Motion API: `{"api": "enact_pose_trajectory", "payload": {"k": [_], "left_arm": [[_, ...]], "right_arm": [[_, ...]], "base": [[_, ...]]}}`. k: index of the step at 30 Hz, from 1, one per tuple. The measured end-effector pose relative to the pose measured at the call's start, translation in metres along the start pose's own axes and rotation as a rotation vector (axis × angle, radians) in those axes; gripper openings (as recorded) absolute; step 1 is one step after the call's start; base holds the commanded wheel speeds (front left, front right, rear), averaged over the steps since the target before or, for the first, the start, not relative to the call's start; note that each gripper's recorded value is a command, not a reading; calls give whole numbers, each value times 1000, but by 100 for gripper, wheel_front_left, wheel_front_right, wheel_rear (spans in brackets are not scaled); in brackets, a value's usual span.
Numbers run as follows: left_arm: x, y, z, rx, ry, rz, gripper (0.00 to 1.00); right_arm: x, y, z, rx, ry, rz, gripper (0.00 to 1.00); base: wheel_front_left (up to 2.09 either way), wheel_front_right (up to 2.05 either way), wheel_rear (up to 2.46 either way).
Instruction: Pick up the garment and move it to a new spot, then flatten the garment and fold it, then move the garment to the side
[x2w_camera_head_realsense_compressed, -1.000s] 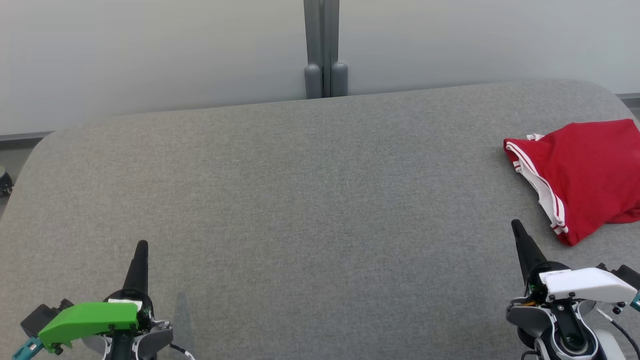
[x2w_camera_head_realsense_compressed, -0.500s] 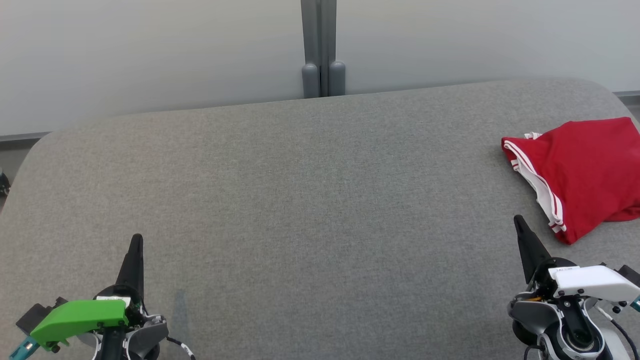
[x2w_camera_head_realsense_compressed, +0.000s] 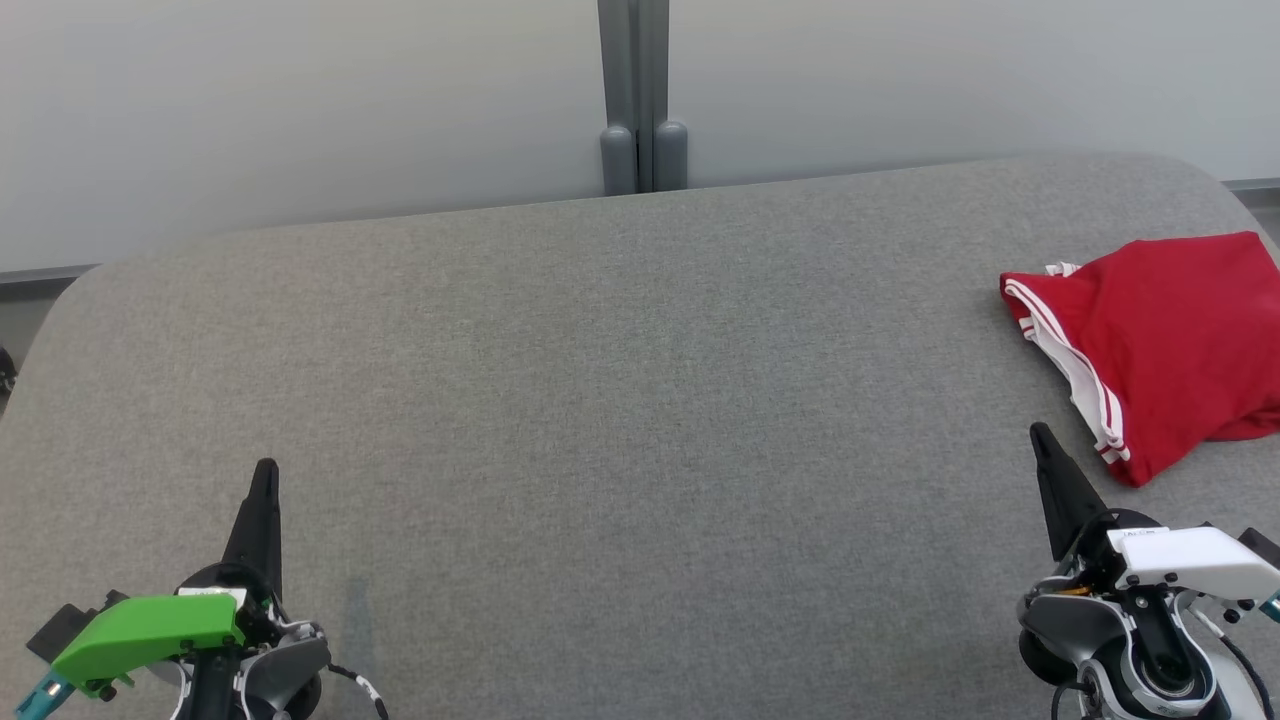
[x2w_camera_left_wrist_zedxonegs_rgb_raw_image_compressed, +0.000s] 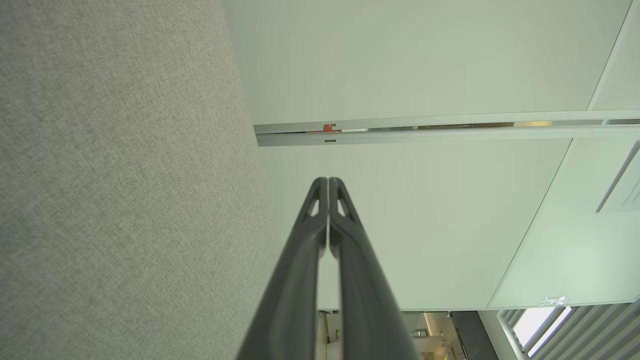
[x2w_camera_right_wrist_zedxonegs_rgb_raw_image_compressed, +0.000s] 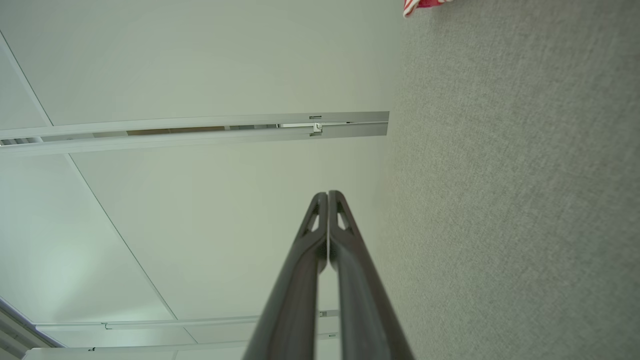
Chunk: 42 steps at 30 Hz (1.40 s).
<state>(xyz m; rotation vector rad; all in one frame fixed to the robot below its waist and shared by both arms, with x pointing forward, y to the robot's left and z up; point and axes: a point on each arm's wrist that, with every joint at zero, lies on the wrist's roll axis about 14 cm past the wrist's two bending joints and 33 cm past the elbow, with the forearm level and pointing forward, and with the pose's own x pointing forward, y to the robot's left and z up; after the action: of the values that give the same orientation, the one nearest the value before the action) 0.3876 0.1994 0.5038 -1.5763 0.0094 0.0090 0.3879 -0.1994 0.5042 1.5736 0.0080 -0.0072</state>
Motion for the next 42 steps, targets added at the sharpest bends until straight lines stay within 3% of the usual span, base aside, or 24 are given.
{"api": "enact_pose_trajectory", "payload": {"k": [42], "left_arm": [[0, 0, 0, 0, -1, 0, 0]], "right_arm": [[0, 0, 0, 0, 0, 0, 0]], "base": [[0, 0, 0]]}}
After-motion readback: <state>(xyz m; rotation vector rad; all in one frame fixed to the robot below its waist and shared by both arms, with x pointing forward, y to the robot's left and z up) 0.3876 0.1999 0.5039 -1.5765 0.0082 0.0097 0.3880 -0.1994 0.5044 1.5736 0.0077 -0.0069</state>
